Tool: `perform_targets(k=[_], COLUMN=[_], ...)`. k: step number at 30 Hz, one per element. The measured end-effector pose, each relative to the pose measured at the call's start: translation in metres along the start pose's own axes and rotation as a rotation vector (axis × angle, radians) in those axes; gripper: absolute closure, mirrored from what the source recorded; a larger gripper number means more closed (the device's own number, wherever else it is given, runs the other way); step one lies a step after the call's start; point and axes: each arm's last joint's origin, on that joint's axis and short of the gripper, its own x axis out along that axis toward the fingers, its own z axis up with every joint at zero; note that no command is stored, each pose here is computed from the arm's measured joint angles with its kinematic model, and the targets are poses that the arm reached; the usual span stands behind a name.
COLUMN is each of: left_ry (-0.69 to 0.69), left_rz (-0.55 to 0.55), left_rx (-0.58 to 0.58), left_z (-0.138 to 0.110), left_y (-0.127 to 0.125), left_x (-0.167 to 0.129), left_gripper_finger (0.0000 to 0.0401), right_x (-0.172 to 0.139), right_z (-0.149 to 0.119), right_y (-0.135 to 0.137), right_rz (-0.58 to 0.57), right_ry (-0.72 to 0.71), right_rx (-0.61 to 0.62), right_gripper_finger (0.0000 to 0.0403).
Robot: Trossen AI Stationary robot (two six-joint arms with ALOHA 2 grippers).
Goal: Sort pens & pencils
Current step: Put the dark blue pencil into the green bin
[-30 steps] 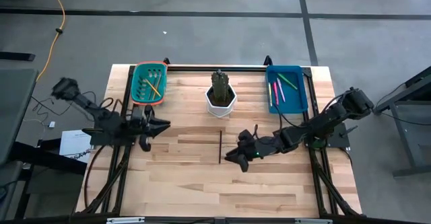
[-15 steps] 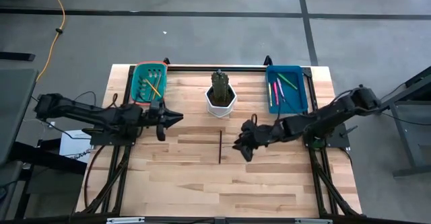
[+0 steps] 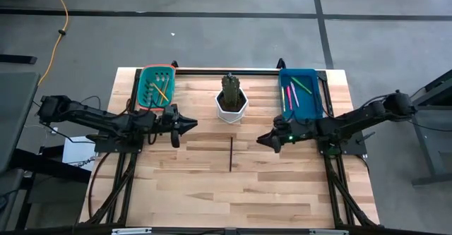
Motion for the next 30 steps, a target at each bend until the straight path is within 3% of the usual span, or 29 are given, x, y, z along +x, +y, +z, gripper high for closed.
perform_targets(k=[4,9,18,25,30], left_ry=[0.002,0.031,0.116,0.124,0.225], left_rz=[0.003,0.026,0.077,0.15,0.232], left_rx=[-0.008,-0.036,-0.121,-0.1,-0.106], left_z=[0.0,-0.004,-0.017,-0.007,-0.001], left_y=[0.0,0.002,0.005,-0.003,-0.012], left_x=[0.0,0.002,0.012,0.033,0.054], left_gripper_finger=[0.0352,0.0352,0.0352,0.0352,0.0352], right_x=[0.003,0.012,0.017,0.016,0.016], right_z=[0.01,0.025,0.043,0.047,0.046], right_y=[0.005,0.0,-0.011,-0.016,-0.018], right_rz=[-0.025,-0.144,-0.17,-0.157,-0.145], right_ry=[-0.013,0.02,0.001,0.029,0.083], right_rx=[-0.008,-0.032,-0.007,-0.004,-0.034], right_gripper_finger=[0.0279,0.0279,0.0279,0.0279,0.0279])
